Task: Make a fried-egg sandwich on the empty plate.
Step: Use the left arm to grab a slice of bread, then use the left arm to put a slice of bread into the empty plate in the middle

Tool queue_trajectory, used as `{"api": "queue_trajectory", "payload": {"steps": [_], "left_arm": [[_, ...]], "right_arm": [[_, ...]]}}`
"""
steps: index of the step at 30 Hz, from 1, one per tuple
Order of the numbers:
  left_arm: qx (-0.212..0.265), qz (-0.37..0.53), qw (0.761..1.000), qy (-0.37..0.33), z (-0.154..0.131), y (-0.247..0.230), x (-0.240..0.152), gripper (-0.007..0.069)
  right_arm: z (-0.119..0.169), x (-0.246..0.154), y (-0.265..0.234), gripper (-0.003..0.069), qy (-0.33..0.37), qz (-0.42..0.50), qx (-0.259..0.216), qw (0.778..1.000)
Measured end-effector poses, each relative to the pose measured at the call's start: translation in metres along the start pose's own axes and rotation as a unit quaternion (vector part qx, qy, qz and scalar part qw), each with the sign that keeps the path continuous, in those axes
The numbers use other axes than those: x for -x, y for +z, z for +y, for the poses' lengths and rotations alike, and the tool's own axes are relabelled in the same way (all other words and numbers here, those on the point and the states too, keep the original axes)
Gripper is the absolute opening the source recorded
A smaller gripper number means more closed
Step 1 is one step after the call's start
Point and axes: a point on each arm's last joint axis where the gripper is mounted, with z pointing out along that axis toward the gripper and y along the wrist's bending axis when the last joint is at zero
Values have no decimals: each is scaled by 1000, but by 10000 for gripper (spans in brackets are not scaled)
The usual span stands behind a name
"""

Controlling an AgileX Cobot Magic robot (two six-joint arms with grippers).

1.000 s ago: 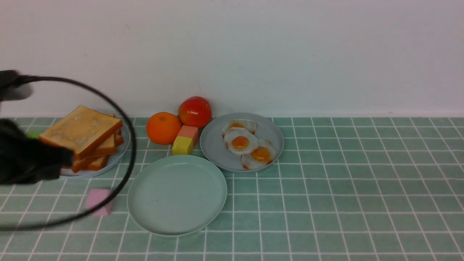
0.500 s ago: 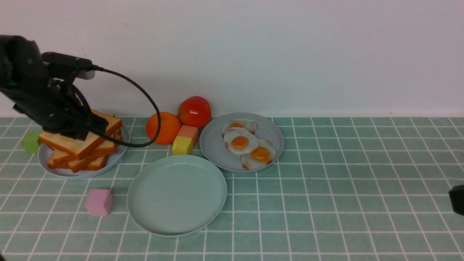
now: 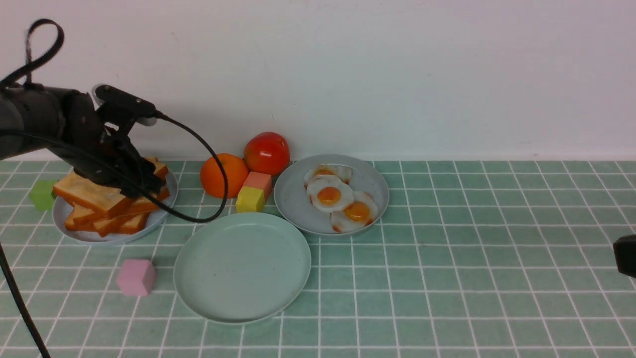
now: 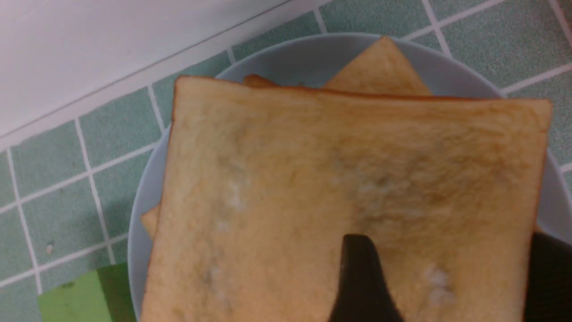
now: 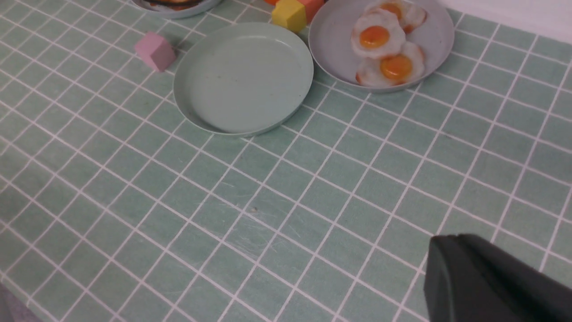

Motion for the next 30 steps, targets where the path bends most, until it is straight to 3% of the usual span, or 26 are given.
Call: {"api": "queue_trajectory", "payload": {"steps": [2,7,9,16,19,24,30], "left_arm": [[0,0,1000,1,0,0,1,370],[-3,12,1000,2,0,-1,-1,111],[-4,15,1000,3,0,-2,-1,56],[-6,20,1000,12,-4,-28,7,57],[-11,3,1000,16,-17,-61,21,57],[-51,-5,999,2,-73,-114,33,57],[-126,58,986,98,-178,-113,-2,57]], "right_arm": [[0,0,0,8,1,0,1,1000],[1,0,0,13,2,1,3,1000],[1,0,0,13,2,3,4,1000],[1,-1,0,13,2,6,6,1000],[1,-2,0,14,2,10,7,1000],[1,-2,0,14,-3,13,8,1000],[2,-4,0,14,-8,24,12,1000]]}}
